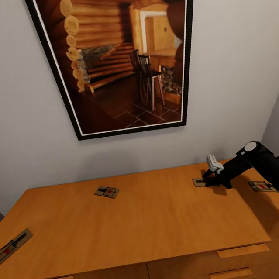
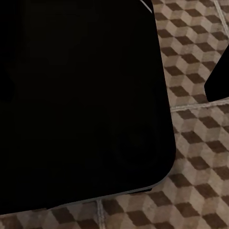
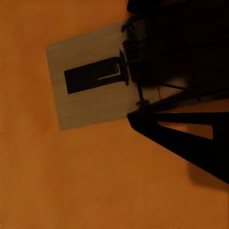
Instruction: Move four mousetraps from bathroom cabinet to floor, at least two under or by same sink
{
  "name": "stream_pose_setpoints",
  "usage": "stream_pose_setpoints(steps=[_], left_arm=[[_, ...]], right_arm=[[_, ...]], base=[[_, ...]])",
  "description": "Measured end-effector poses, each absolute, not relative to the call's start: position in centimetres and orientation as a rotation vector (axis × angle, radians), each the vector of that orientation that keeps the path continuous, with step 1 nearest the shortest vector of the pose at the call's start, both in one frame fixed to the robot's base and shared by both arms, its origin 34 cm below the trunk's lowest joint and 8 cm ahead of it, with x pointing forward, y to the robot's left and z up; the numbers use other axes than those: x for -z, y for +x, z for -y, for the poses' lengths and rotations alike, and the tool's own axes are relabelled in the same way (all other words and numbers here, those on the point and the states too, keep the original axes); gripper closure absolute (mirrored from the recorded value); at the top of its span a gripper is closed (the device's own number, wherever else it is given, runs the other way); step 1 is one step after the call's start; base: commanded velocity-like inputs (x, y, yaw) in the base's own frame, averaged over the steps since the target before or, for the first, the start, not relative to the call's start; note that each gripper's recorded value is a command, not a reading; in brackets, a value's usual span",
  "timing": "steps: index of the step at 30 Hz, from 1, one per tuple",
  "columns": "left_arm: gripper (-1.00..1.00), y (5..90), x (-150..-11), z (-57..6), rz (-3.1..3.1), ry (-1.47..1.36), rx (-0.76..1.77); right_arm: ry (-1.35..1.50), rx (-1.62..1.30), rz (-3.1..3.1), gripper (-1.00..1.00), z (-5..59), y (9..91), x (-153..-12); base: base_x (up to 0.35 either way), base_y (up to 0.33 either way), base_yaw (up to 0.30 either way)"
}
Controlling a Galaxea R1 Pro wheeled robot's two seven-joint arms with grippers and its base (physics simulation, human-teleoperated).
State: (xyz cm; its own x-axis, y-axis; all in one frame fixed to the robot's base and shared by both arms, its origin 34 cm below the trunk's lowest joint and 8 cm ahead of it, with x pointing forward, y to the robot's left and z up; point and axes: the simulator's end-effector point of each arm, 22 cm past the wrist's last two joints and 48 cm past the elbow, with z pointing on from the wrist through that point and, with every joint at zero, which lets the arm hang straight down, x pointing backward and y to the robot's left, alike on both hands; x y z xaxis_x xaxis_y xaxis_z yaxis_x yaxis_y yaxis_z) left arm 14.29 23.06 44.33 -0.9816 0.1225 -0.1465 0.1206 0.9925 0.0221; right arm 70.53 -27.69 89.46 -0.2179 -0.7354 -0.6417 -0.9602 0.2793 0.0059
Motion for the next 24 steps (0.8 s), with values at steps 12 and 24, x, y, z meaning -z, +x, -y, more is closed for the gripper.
stream_pose_setpoints(steps=[12,24], left_arm=[[-1.0,14.3,-44.3,-23.0,-2.988,0.186,-0.014],[-1.0,14.3,-44.3,-23.0,-2.987,0.185,-0.014]], right_arm=[[-1.294,-0.591,-2.17,1.0,26.2,71.2,-93.1],[-1.222,-0.575,-2.174,1.0,25.0,71.5,-95.9]], base=[[0.0,0.0,0.0],[0.0,0.0,0.0]])
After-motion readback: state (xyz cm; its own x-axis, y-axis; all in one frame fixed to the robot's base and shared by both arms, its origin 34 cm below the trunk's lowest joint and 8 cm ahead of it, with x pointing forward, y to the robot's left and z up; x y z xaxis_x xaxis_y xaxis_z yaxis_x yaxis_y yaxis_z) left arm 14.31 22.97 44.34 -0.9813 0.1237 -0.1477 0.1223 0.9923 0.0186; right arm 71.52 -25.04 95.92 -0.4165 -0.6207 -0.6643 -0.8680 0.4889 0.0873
